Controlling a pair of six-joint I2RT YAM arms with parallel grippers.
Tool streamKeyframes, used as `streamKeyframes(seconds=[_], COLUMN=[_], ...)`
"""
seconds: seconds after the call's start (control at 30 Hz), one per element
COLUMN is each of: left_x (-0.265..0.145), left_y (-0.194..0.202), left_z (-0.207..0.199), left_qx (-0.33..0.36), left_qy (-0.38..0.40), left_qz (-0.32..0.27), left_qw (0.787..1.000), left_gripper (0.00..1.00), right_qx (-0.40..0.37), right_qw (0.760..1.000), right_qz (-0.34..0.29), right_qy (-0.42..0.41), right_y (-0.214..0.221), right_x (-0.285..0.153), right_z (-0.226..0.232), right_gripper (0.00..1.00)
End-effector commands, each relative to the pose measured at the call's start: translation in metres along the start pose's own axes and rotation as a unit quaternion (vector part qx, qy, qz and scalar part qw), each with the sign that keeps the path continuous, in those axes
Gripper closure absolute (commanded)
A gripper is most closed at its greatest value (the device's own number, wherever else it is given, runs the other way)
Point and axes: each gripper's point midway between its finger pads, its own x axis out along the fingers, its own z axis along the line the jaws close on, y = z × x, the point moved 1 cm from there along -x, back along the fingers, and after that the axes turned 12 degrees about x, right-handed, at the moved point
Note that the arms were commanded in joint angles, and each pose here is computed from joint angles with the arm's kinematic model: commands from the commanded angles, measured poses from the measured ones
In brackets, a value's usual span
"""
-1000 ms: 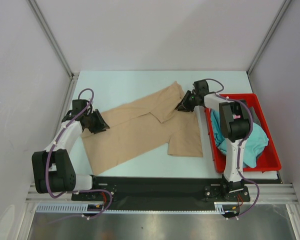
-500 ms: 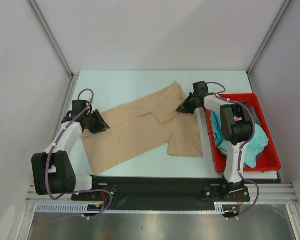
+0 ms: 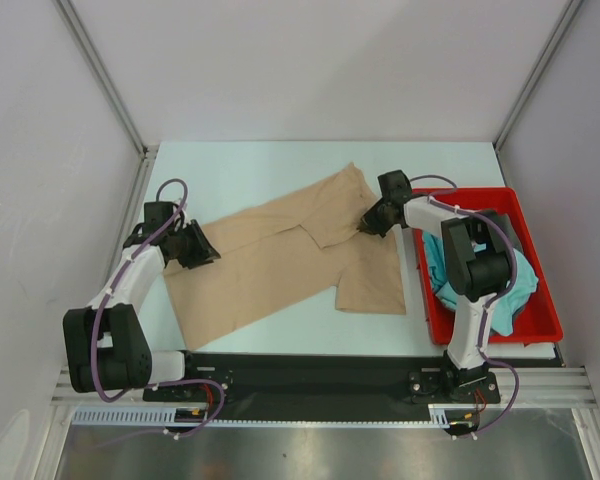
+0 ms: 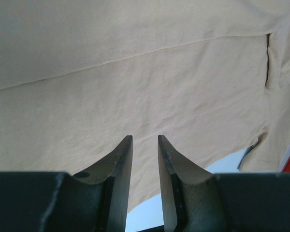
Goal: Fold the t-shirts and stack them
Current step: Fold the tshirt
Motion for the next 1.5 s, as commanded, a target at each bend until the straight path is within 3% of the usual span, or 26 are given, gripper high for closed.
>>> streamKeyframes(seconds=[0.0, 0.33, 0.67, 0.8, 0.9, 1.0, 1.07, 1.1, 1.17, 1.2, 1.23, 1.3, 1.4, 1.47], left_x=[-0.008, -0.009, -0.011, -0.012, -0.015, -0.018, -0.02, -0.021, -0.024, -0.023, -0.026, -0.022, -0.023, -0.026], left_y=[-0.008, -0.01, -0.015, -0.019, -0.025, -0.031, -0.035, -0.037, -0.044, -0.046, -0.051, -0.052, -0.064, -0.074], left_z=[-0.004, -0.004, -0.004, 0.0, 0.006, 0.021, 0.031, 0.036, 0.053, 0.06, 0.073, 0.091, 0.115, 0.128], left_qx=[0.017, 0.022, 0.025, 0.025, 0.022, 0.015, 0.009, 0.006, -0.011, -0.017, -0.028, -0.046, -0.065, -0.071], left_qy=[0.012, 0.01, 0.007, -0.001, -0.011, -0.042, -0.061, -0.071, -0.099, -0.107, -0.122, -0.139, -0.16, -0.167], left_qz=[-0.021, -0.024, -0.031, -0.034, -0.042, -0.049, -0.055, -0.056, -0.064, -0.067, -0.071, -0.059, -0.069, -0.078], left_qw=[1.0, 0.999, 0.999, 0.999, 0.999, 0.998, 0.997, 0.996, 0.993, 0.992, 0.99, 0.987, 0.983, 0.98], left_gripper=[0.67, 0.67, 0.67, 0.64, 0.59, 0.53, 0.52, 0.51, 0.43, 0.38, 0.36, 0.35, 0.31, 0.26], right_qx=[0.048, 0.086, 0.08, 0.025, -0.091, -0.213, -0.267, -0.313, -0.357, -0.373, -0.377, -0.377, -0.389, -0.422], right_qw=[0.999, 0.996, 0.994, 0.995, 0.989, 0.964, 0.946, 0.925, 0.91, 0.896, 0.902, 0.897, 0.895, 0.877], right_qz=[-0.022, -0.02, -0.051, -0.07, -0.097, -0.159, -0.186, -0.21, -0.195, -0.21, -0.188, -0.19, -0.148, -0.123], right_qy=[0.008, 0.005, 0.06, 0.072, 0.06, 0.027, -0.016, -0.056, -0.082, -0.114, -0.092, -0.129, -0.161, -0.194], right_y=[-0.004, 0.011, 0.02, 0.014, -0.004, -0.036, -0.051, -0.06, -0.068, -0.08, -0.086, -0.108, -0.117, -0.113], right_x=[-0.012, -0.021, -0.034, -0.043, -0.055, -0.074, -0.08, -0.083, -0.058, -0.069, -0.033, -0.035, -0.004, 0.008], right_z=[-0.004, -0.011, -0.022, -0.022, -0.002, 0.037, 0.067, 0.092, 0.107, 0.141, 0.133, 0.166, 0.174, 0.184], right_gripper=[0.99, 0.99, 0.94, 0.77, 0.51, 0.2, 0.14, 0.06, 0.02, 0.01, 0.01, 0.0, 0.0, 0.0])
